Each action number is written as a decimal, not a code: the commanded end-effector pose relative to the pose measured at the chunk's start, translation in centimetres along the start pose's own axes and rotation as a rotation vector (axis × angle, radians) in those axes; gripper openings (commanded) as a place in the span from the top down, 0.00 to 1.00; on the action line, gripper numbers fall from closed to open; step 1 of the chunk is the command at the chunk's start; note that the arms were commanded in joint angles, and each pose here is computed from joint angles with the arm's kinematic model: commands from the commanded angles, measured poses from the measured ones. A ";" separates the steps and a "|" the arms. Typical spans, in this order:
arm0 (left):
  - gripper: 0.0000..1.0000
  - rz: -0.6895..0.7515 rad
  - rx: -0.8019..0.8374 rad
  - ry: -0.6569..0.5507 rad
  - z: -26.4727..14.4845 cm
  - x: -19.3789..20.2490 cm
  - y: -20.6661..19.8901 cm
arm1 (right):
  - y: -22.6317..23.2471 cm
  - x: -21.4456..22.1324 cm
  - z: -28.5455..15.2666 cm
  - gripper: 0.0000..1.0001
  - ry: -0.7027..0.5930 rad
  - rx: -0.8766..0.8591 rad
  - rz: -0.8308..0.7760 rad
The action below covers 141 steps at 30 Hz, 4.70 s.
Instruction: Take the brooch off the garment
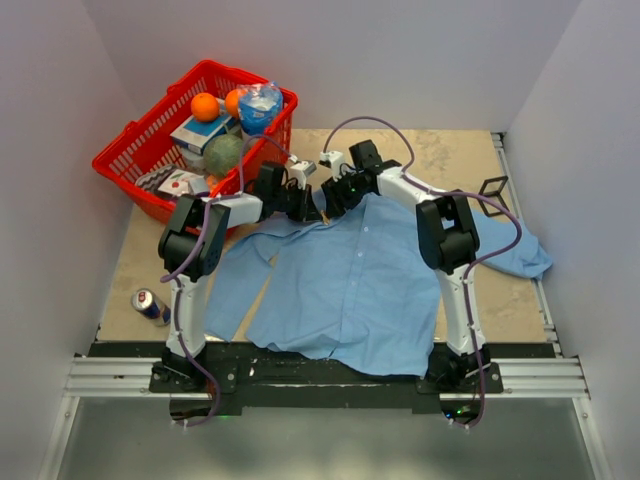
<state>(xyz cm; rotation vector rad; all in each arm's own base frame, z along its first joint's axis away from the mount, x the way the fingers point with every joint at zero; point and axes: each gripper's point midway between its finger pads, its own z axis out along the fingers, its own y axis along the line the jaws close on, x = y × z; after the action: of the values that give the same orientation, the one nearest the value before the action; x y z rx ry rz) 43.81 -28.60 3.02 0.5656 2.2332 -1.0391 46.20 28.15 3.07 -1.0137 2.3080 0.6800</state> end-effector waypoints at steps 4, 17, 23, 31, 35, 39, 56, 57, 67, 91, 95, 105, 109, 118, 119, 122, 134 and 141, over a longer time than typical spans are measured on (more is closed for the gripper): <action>1.00 -0.066 -0.064 0.053 0.1 2.1 1.9 | 1.0 0.1 -0.9 0.45 0.020 -0.010 -0.064; 1.00 0.007 -0.039 -0.005 -0.6 -0.6 0.6 | 1.2 -1.5 -5.3 0.43 -0.025 0.060 -0.055; 1.00 0.216 -0.093 -0.065 -1.5 -4.3 -1.8 | -2.1 1.6 -5.1 0.44 0.059 0.246 -0.026; 1.00 0.652 -0.292 -0.040 -1.1 -5.6 -3.6 | -2.8 4.7 -4.9 0.44 0.130 0.301 0.045; 1.00 0.810 -0.408 -0.114 -1.9 -6.5 -3.8 | -2.5 6.1 -5.1 0.44 0.143 0.265 0.120; 1.00 0.892 -0.501 -0.139 -2.4 -6.7 -2.8 | -2.7 6.9 -6.0 0.44 0.133 0.201 0.213; 1.00 1.117 -0.849 -0.326 -3.8 -12.5 -2.0 | -1.1 11.7 -5.6 0.46 0.234 0.060 0.414; 1.00 1.125 -0.870 -0.330 -4.4 -13.0 -2.1 | -1.1 11.6 -5.7 0.46 0.227 0.062 0.412; 1.00 0.801 -0.385 -0.320 -6.8 -16.3 -12.0 | -0.9 6.0 -9.3 0.46 0.063 0.093 0.325; 1.00 0.288 0.480 0.010 -7.7 -2.6 -20.9 | 4.6 4.0 -17.3 0.46 -0.111 -0.036 0.129; 1.00 0.199 0.525 0.065 -7.4 -1.9 -20.0 | 6.9 3.3 -18.5 0.46 -0.130 -0.108 0.118; 1.00 0.144 0.611 0.040 -6.6 -3.9 -20.8 | 7.0 5.0 -18.1 0.46 -0.079 -0.081 0.091; 1.00 0.137 0.591 0.020 -7.0 -4.2 -20.3 | 6.9 5.3 -17.0 0.47 -0.063 -0.085 0.105; 1.00 0.164 0.523 -0.036 -7.9 -5.2 -19.6 | 9.7 3.1 -18.4 0.46 -0.121 -0.199 0.050; 1.00 0.160 0.514 -0.038 -7.8 -5.2 -19.5 | 10.0 3.2 -18.7 0.46 -0.119 -0.209 0.050; 1.00 0.159 0.519 -0.031 -7.4 -4.7 -19.7 | 11.1 3.1 -19.0 0.46 -0.129 -0.258 0.046; 1.00 0.176 0.527 -0.016 -6.7 -4.0 -20.7 | 11.2 1.1 -20.5 0.46 -0.183 -0.222 0.011; 1.00 0.179 0.531 -0.015 -6.9 -3.9 -21.2 | 10.8 1.5 -20.7 0.46 -0.182 -0.179 0.023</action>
<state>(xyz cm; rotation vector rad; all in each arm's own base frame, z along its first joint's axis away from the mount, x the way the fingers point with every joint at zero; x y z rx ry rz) 32.04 -36.22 17.77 0.9167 1.9342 -1.5539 31.56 20.83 17.78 -0.9649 2.1948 0.9949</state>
